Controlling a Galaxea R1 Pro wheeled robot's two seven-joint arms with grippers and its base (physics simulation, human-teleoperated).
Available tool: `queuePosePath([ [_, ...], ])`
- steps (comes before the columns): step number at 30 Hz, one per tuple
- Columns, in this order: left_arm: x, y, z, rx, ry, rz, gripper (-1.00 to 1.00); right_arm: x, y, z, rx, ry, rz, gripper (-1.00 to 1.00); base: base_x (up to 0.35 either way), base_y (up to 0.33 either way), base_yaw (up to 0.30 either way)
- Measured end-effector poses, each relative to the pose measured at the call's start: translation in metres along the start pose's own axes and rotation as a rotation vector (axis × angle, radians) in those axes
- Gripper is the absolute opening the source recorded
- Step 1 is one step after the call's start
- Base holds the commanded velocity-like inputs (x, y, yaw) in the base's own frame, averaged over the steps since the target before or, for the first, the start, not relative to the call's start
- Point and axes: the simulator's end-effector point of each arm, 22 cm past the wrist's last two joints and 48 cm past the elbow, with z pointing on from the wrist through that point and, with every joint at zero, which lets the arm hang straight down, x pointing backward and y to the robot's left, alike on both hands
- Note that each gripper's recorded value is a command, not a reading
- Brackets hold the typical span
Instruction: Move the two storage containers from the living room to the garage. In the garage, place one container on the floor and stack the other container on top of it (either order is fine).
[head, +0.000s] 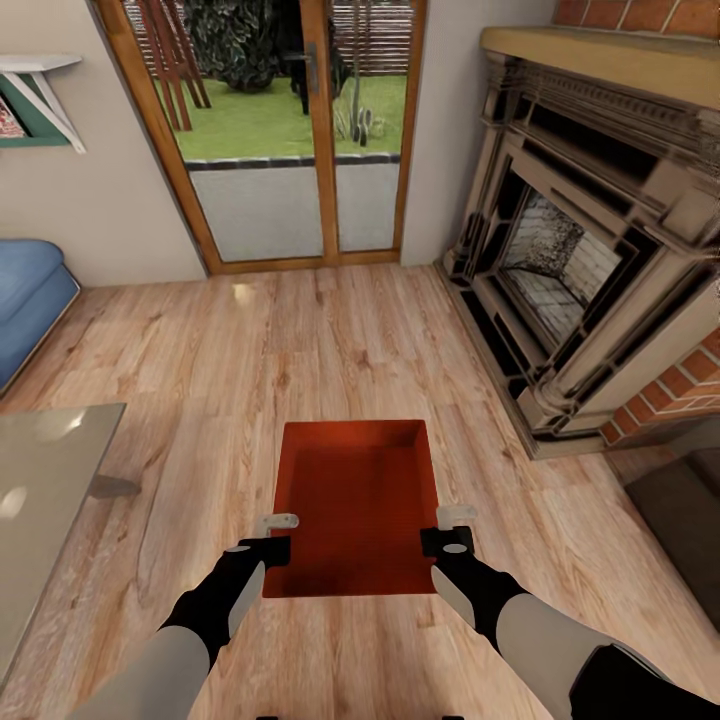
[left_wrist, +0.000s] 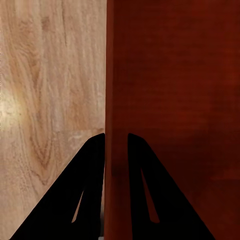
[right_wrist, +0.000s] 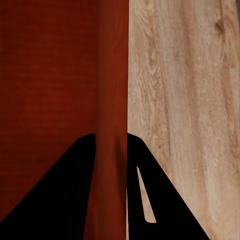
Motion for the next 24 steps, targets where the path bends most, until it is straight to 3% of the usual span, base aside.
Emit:
queuePosePath([
  [24, -0.019, -0.001, -0.012, 0.001, -0.04, -0.002, -1.0, -0.022, -0.004, -0.011, 0.005, -0.041, 0.001, -1.0, 0.0, 0.0, 0.0],
])
